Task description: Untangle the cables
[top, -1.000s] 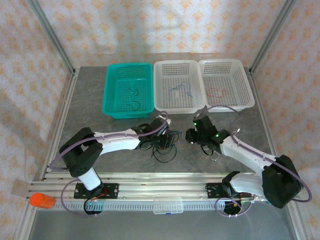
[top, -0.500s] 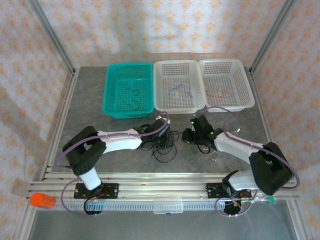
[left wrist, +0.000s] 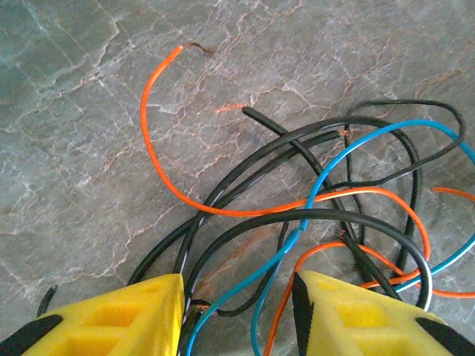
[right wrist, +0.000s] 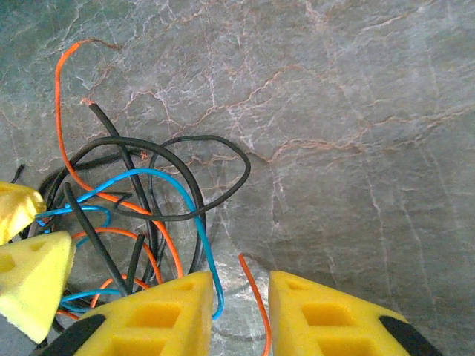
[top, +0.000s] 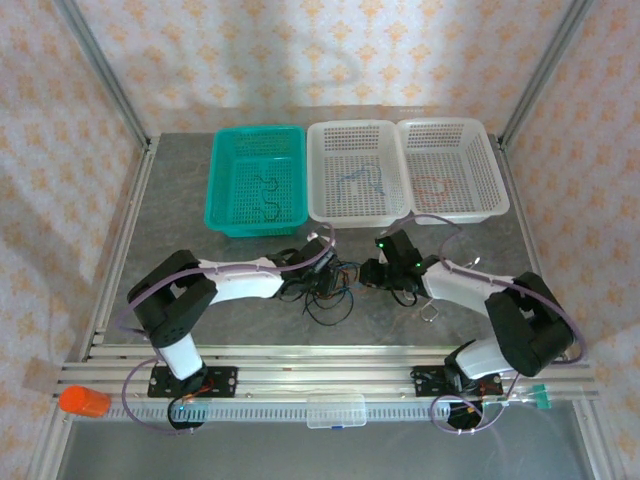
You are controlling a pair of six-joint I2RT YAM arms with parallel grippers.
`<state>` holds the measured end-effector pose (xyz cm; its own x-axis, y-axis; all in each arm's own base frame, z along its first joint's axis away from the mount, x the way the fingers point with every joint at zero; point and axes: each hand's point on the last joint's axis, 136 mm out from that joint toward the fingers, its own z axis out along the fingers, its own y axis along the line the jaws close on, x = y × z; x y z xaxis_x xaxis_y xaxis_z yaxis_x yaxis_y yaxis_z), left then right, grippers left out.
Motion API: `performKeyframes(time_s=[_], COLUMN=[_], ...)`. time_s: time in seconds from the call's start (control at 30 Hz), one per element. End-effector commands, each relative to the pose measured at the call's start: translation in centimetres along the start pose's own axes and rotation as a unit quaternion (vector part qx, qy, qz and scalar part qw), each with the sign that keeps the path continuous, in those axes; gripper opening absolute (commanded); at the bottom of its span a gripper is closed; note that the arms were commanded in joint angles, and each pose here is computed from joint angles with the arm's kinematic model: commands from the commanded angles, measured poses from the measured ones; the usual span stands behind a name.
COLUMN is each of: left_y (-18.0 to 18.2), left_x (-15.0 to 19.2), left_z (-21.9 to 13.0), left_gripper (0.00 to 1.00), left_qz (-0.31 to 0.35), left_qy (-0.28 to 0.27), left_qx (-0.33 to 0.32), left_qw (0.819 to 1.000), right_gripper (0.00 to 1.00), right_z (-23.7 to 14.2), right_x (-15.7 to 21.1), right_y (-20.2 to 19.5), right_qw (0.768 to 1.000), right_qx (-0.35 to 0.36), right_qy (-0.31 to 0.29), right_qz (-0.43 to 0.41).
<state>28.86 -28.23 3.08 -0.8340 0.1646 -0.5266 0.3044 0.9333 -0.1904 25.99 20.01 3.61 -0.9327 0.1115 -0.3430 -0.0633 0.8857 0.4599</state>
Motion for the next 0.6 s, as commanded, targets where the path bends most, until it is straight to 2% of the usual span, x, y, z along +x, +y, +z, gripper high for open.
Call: performKeyframes(time_s=[0.0,0.3,0.57], left_y=[0.43,0.92,0.95], left_x=[0.64,1.14,1.13], left_z=[0.62,0.92,0.96], left_gripper=[0.44,0.44,0.44], left_qz=[-0.010,-0.015,-0.016], left_qy=[0.006,0.012,0.012], left_qx=[-0.002,-0.004,-0.004], left_qw=[1.000,1.000,1.000], right_gripper=[0.27,0.26,0.17], right_z=[-0.01,0.69,0.69], right_x=[-1.51,-1.56,-1.80], right_y=[1.08,1.32,1.43], right_qw=[1.000,1.000,1.000], right_qx=[-0.019,-0.025,-0.025], right_qy=[-0.017,-0.011,-0.013], right_qz=[-0.004,-0.003,-0.002])
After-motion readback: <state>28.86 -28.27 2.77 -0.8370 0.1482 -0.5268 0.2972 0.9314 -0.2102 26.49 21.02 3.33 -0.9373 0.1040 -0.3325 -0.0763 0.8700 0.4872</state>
